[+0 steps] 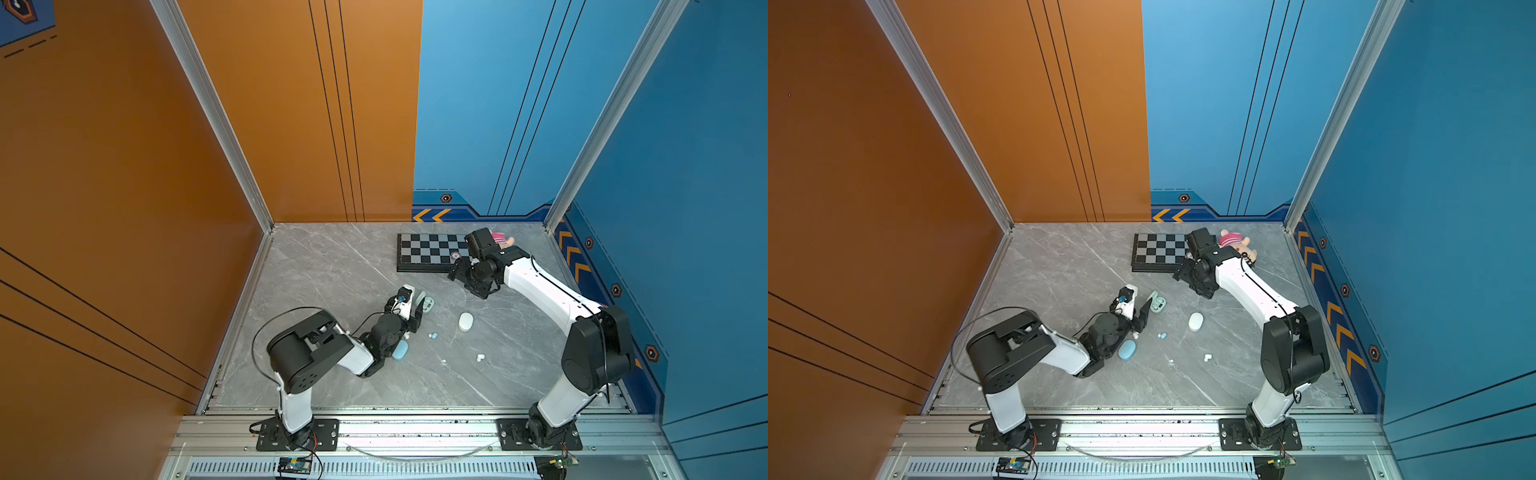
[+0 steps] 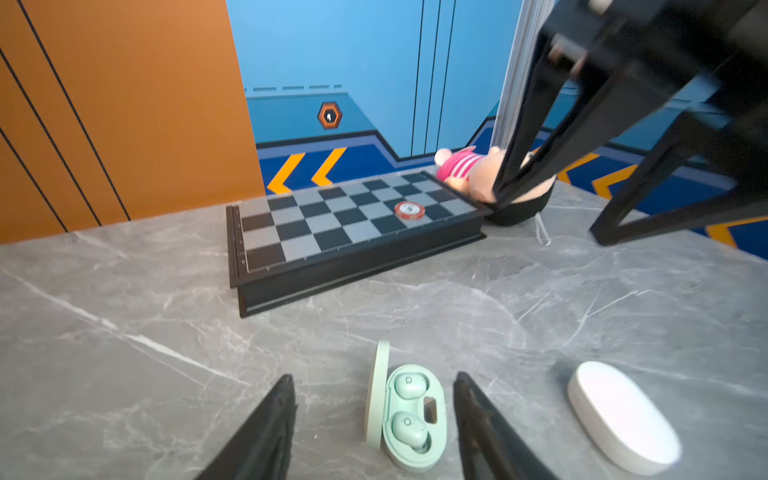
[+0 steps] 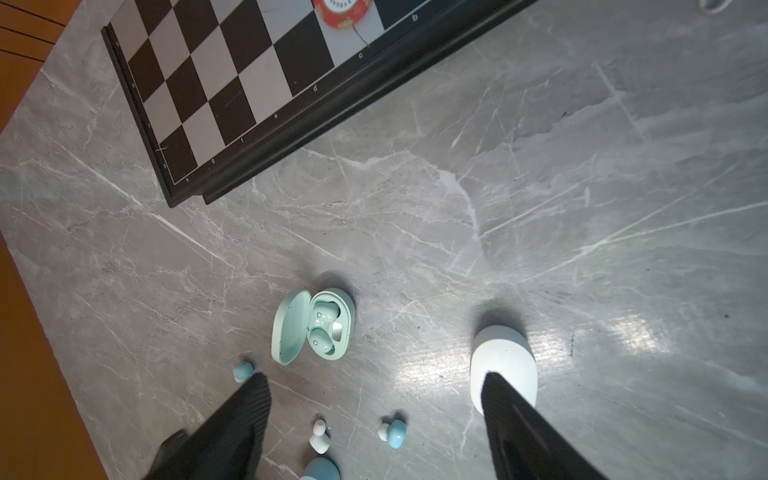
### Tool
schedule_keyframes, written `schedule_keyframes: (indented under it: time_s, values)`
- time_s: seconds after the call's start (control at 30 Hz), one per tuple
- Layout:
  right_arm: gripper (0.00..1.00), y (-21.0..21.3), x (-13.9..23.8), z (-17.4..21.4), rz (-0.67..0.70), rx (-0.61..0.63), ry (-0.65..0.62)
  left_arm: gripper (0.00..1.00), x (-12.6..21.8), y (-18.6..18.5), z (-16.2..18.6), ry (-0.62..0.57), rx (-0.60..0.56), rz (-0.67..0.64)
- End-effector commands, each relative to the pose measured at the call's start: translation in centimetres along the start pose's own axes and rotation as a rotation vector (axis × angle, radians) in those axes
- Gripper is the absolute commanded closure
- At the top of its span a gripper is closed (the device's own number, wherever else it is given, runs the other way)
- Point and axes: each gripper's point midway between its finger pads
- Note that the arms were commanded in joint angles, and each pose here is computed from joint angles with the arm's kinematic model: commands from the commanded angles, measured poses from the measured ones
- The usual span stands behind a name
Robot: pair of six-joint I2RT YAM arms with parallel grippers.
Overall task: Insert the wireless bluetooth earbuds into the charging case
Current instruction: 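Lower the pale green case onto the table and open the left gripper, then raise the left gripper away while the right gripper moves over the light blue case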
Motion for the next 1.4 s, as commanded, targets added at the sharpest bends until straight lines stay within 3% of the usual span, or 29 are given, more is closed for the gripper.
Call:
schedule_keyframes:
  time_s: [0.0, 0.13, 0.23, 0.4, 0.47, 0.7, 0.97, 1.37]
  values:
    - [0.16, 0.9, 1.6, -0.2, -0.013, 0.083, -0.027, 0.32, 2.5, -0.7, -1.8, 0.05, -0.062, 0.027]
    - [0.14, 2.2, 1.2, 0.3, -0.033, 0.136, -0.003, 0.23, 5.3, -0.1, -4.3, 0.221, -0.108, -0.014]
    - [0.11, 3.6, 0.3, 0.9, -0.055, 0.152, 0.033, 0.11, 7.5, -0.2, -6.6, 0.254, -0.07, 0.027]
    - [0.05, 5.6, -1.5, 1.1, -0.045, 0.184, 0.066, 0.01, 10.3, 1.8, -6.2, 0.498, -0.042, -0.04]
    - [0.05, 6.1, -2.6, 1.3, -0.041, 0.193, 0.085, 0.02, 11.2, 2.3, -5.5, 0.559, -0.018, -0.057]
    - [0.07, 6.2, -7.2, 3.1, 0.013, 0.227, 0.195, 0.02, 11.9, 4.7, -5.4, 0.511, 0.062, -0.136]
    - [0.11, 5.0, -10.4, 5.0, 0.075, 0.232, 0.267, 0.02, 12.3, 5.2, -5.4, 0.503, 0.091, -0.136]
    - [0.16, 2.2, -10.2, 6.2, 0.133, 0.227, 0.3, 0.02, 12.4, 5.4, -5.6, 0.486, 0.094, -0.143]
Point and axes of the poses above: each gripper's point midway between its finger pads, its own x axis back along the fingers, its own y axis along the line the jaws close on, z = x × y, and after that the axes turned 12 degrees about x, right-handed
